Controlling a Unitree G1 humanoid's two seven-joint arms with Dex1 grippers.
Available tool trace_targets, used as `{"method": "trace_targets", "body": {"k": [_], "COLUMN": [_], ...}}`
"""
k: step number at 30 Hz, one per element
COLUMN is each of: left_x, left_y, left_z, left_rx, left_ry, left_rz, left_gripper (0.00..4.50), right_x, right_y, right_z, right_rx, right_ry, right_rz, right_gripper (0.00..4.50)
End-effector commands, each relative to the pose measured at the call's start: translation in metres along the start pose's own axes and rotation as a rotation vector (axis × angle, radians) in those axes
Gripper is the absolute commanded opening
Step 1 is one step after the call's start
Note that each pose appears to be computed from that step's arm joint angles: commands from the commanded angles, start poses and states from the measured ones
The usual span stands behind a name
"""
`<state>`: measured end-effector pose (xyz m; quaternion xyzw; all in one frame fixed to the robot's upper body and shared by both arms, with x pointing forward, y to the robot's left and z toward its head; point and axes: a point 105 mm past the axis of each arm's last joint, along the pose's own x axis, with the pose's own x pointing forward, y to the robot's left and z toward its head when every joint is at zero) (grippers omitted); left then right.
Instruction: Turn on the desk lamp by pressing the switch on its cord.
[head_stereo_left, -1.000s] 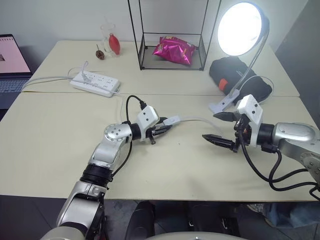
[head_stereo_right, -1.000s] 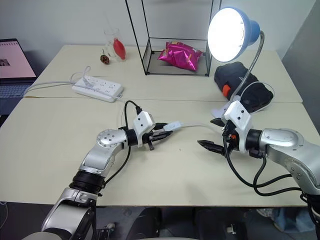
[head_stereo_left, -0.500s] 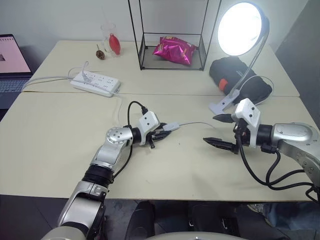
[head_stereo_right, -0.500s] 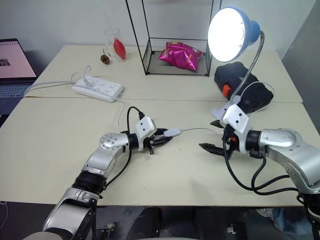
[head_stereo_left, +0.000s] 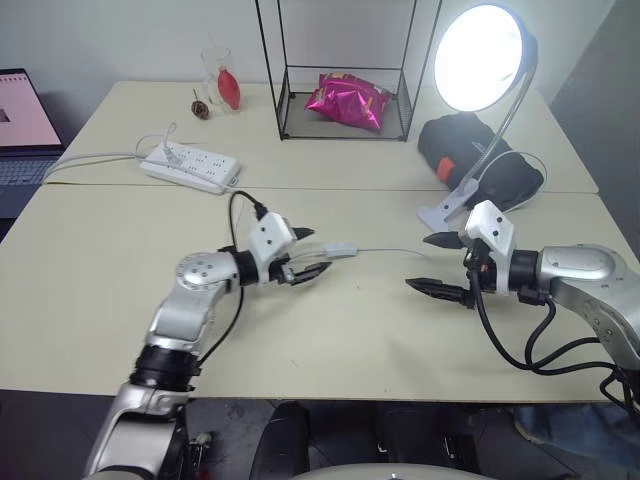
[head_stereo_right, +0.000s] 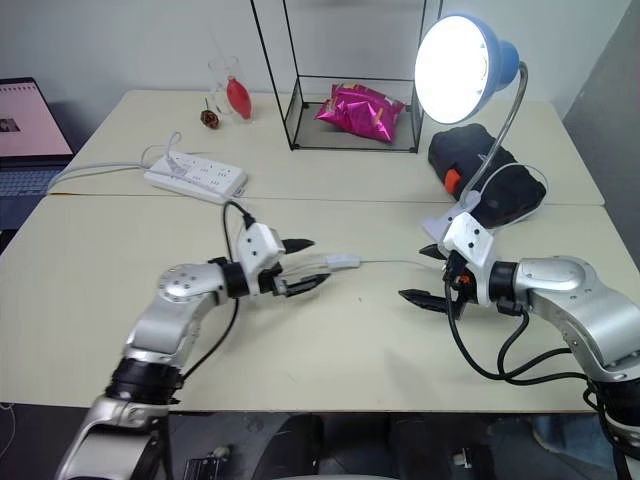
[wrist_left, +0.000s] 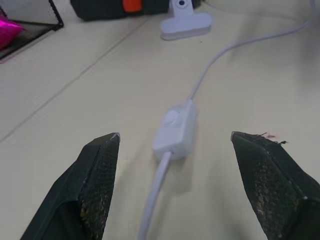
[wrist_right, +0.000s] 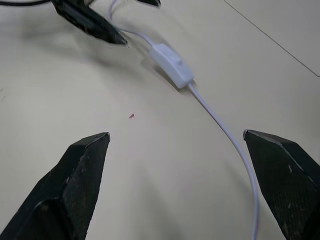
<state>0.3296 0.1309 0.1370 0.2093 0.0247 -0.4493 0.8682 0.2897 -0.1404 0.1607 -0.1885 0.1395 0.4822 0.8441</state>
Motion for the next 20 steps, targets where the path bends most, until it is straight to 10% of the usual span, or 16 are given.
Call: {"method": "trace_targets", "body": {"k": [1,8,20], "left_x": [-0.039,-0.107,-0.12], "left_y": [0.016,0.027,0.021], "left_z": [0.019,0.009,0.006], "left_rx": [0.018,-0.052,-0.087], "left_ry": [0.016,0.132,0.136], "left_rz": [0.133,0.305,0.3], "left_gripper": [3.7,3.7,3.7], "right_x": [-0.009,-0.022,-0.028], "right_y": [-0.008,-0.029,-0.041], "right_z": [0.011,0.005,-0.005], "right_rx": [-0.057,-0.097,-0.151], "right_ry": [-0.048,-0.062,-0.002], "right_rz": [0.001,-0.029,0.001], "right_gripper": [4.5,4.5,4.5]}}
